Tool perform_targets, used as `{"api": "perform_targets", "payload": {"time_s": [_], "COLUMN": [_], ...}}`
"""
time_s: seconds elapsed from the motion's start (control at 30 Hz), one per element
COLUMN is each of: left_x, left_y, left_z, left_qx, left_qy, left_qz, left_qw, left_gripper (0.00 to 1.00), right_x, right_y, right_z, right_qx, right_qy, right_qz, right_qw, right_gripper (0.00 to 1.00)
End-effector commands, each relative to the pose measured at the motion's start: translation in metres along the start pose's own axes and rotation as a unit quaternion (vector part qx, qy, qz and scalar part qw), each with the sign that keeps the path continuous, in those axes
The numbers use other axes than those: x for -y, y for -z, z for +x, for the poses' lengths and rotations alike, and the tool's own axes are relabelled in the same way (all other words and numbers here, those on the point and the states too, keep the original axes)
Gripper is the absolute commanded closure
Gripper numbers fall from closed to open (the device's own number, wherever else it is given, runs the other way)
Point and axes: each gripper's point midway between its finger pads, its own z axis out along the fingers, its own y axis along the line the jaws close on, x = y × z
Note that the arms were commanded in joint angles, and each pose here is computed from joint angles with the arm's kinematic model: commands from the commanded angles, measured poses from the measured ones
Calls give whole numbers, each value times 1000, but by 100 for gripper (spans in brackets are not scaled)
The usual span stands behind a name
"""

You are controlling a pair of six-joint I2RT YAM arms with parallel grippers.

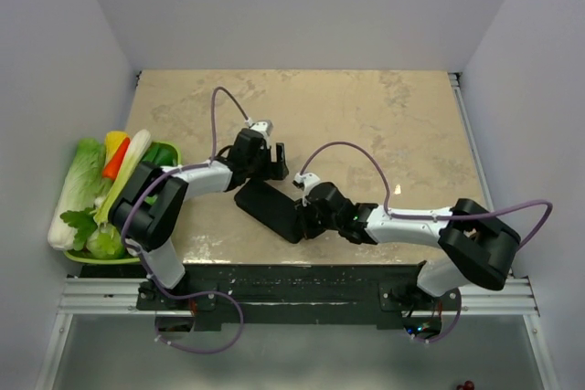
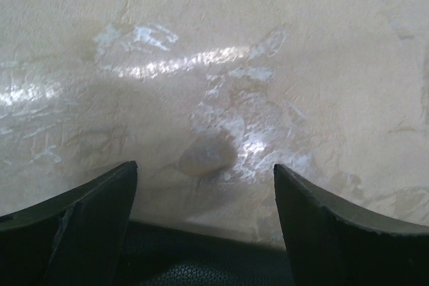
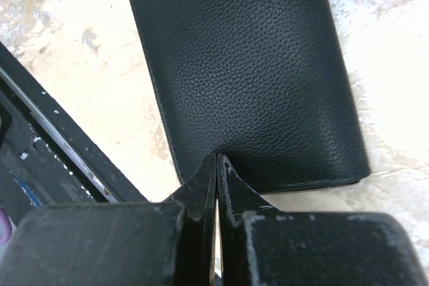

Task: Sort the hair-cutting tools
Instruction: Close the hairdressing tool bag at the center of the board, then adjust the hairdressing tool bag at the center of the board.

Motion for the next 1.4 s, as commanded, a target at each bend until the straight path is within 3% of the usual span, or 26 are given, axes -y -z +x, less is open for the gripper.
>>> {"api": "perform_targets", "payload": {"time_s": [0.0,0.3,0.77,1.37], "left_x": [-7,-27,8,21], "left_y": [8,30,60,106], "left_z": [15,45,87,135], "left_qx": [-6,-22,-39,-40], "left_qy": [4,42,68,109], "left_qz": [-14,-49,16,58], "left_qw": [1000,998,997,992], "left_gripper": [13,13,12,10], "right_x": [2,30,73,114], "right_y": [6,6,-13,-31], "right_z": [7,16,2,3], "right_qx": [6,17,51,39], "right_qy": [-8,-35,-68,-82], "right_qz": [31,118,262,315], "right_qw": [999,992,961,945], "right_gripper": [100,100,100,100]}}
